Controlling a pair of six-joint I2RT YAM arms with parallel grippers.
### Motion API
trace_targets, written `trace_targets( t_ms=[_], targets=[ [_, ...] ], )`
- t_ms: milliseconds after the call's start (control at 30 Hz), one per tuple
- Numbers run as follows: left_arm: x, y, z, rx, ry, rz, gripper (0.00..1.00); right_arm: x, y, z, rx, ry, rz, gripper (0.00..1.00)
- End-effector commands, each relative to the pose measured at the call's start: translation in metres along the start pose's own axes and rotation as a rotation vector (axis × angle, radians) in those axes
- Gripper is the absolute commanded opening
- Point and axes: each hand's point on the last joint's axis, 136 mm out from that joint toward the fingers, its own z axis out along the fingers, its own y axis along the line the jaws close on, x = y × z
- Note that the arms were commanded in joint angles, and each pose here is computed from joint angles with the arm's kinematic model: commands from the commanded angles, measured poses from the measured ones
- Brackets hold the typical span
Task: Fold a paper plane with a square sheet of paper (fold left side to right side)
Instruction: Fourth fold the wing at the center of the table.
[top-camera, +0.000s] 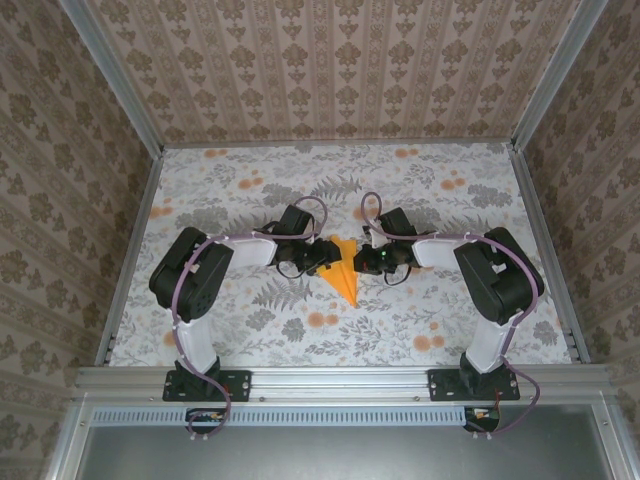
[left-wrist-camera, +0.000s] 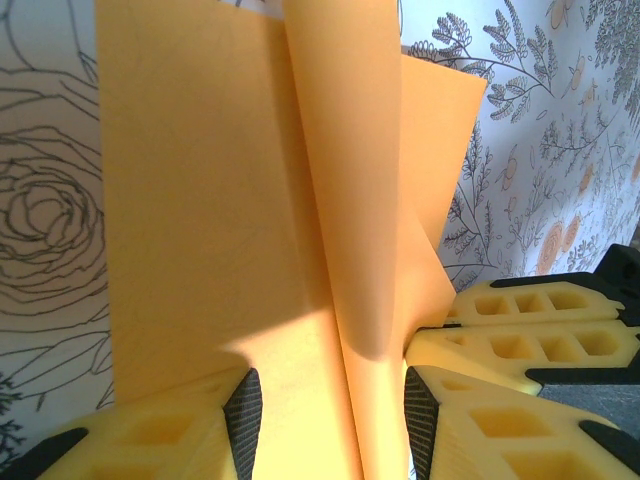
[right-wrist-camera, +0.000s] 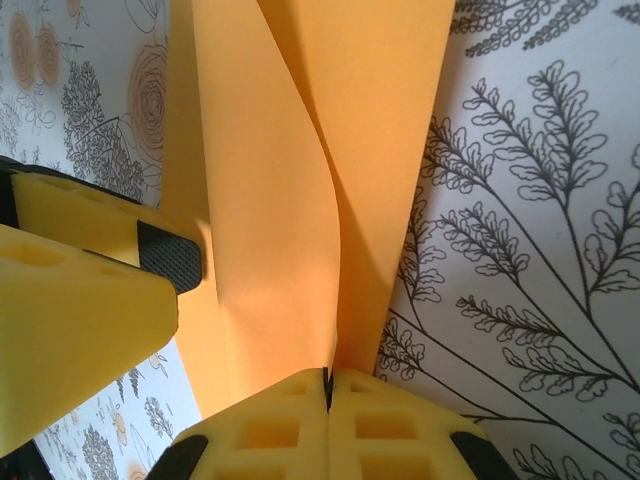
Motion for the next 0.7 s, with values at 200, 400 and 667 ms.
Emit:
trace_targets(
  t_ms=[200,400,667],
  targets=[
    [0.017,0.043,0.012,-0.144,0.049,-0.042,0.46,-0.006,0.003,-0.001,0.028,-0.006,-0.037,0.04],
    [0.016,0.041,0.011,-0.141,0.049,-0.040,0.46,0.001,-0.004,0.004,0.056,0.023,-0.032,0.04],
    [0.011,0.026,0.002,-0.111,0.023,-0.006,0.47,0.011,-0.014,0.012,0.102,0.066,-0.029,0.04]
  ],
)
